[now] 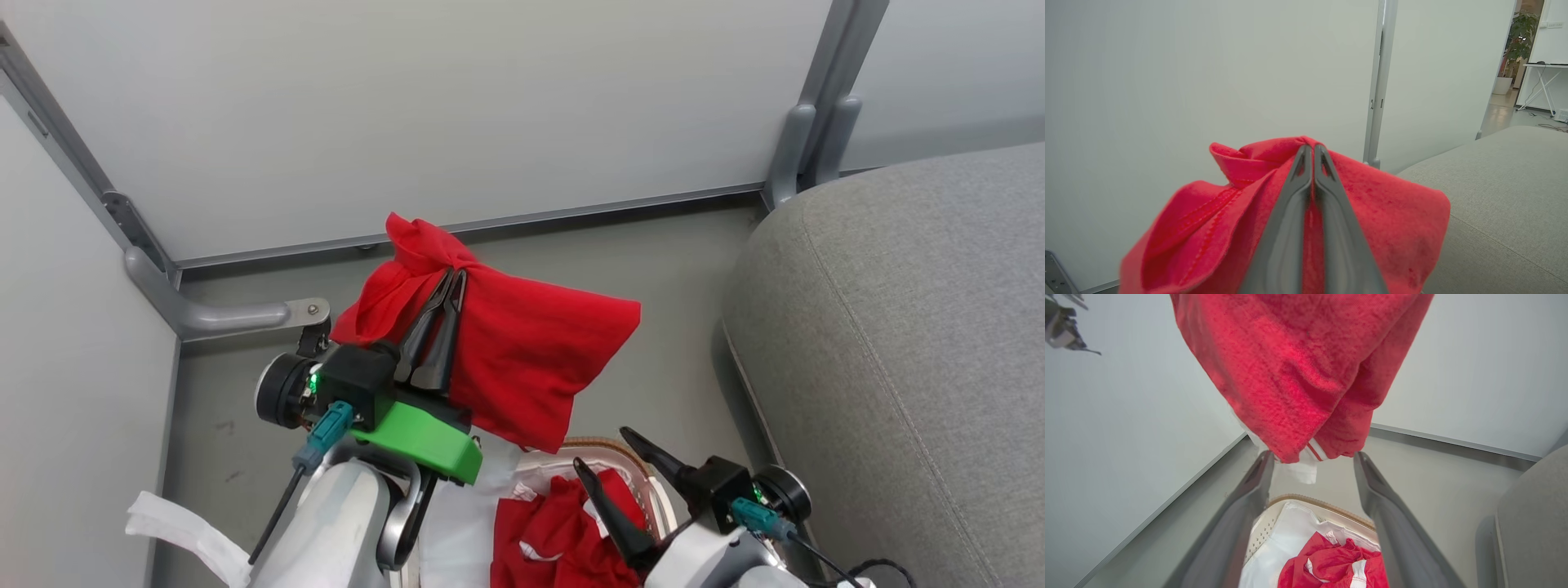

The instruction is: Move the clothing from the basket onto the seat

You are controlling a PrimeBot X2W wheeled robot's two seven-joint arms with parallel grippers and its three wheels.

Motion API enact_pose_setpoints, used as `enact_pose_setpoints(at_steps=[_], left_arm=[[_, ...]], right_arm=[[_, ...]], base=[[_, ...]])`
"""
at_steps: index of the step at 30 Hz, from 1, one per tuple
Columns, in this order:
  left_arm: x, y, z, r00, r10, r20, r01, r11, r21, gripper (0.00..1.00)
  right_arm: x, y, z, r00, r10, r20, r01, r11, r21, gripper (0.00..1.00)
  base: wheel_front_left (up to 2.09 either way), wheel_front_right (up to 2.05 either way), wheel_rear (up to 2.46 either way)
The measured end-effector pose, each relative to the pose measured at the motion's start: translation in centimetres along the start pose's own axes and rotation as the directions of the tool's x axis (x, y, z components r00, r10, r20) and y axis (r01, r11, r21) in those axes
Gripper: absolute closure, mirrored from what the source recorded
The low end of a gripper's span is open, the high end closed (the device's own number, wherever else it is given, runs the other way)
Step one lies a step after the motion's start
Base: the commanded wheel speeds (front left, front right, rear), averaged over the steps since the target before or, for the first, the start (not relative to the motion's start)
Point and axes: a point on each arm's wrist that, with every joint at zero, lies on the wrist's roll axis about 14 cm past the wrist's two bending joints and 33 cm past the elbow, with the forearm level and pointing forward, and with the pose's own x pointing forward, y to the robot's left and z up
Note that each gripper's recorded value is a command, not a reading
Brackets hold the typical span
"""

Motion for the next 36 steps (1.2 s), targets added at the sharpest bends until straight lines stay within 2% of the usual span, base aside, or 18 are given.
enact_pose_setpoints(at_steps=[15,21,27,28,29,36], left_arm=[[-0.2,-1.4,0.7,0.999,-0.047,0.015,0.047,0.999,0.005,1.00],[-0.3,-1.8,1.2,0.998,-0.065,0.027,0.064,0.998,0.019,1.00],[-0.6,-1.6,1.4,0.998,-0.059,0.027,0.058,0.998,0.027,1.00],[-0.7,-1.5,1.3,0.998,-0.055,0.023,0.054,0.998,0.028,1.00],[-0.8,-1.4,1.2,0.998,-0.052,0.020,0.052,0.998,0.028,1.00],[-0.8,-1.3,0.9,0.999,-0.049,0.009,0.049,0.998,0.027,1.00]], right_arm=[[3.1,-0.5,2.2,0.998,0.039,0.042,-0.043,0.995,0.094,0.00],[3.9,0.2,2.8,0.995,0.080,0.053,-0.086,0.987,0.138,0.00],[4.4,1.2,3.8,0.987,0.140,0.073,-0.149,0.981,0.126,0.00],[4.4,1.4,3.9,0.986,0.149,0.076,-0.158,0.980,0.124,0.27],[4.4,1.5,4.0,0.985,0.154,0.077,-0.163,0.979,0.121,1.00],[4.4,1.5,4.2,0.984,0.159,0.081,-0.167,0.980,0.106,1.00]], base=[[0.00,0.00,0.00],[0.00,0.00,0.00],[0.00,0.00,0.00],[0.00,0.00,0.00],[0.00,0.00,0.00],[0.00,0.00,0.00]])
